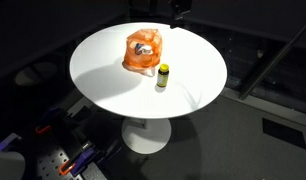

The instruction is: Pick up the brown medicine bottle with a yellow lid and put it in the orange plastic

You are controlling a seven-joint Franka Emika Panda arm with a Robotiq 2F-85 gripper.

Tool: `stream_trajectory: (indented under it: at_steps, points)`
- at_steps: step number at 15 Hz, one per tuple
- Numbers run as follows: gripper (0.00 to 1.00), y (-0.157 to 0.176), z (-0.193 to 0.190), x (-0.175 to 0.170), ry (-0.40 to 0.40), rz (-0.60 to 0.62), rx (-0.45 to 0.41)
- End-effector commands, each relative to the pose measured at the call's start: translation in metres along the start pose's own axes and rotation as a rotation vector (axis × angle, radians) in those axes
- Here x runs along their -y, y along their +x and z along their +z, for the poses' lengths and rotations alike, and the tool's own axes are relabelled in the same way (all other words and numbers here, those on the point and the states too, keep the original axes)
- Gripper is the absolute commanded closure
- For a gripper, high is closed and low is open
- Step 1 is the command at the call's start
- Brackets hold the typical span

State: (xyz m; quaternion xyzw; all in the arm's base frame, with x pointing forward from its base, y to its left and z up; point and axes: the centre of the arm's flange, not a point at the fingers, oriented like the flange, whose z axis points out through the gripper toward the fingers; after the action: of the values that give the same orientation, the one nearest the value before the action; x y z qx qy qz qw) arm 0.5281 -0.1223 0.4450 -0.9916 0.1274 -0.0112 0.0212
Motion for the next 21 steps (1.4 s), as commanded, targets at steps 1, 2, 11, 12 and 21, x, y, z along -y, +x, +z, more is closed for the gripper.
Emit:
stream_trajectory:
  at_steps: [1,2,11,12,21]
  points:
    - [0.00,0.027,0.012,-0.005,0.009,0.034,0.021]
    - [0.00,0.027,0.011,-0.006,0.006,0.039,0.021]
    - [0.00,0.033,0.034,-0.005,0.015,0.008,0.009]
    - [0.00,0.038,0.043,-0.003,0.021,0.004,0.011]
    - [0.00,0.072,0.154,0.016,0.019,-0.011,0.066]
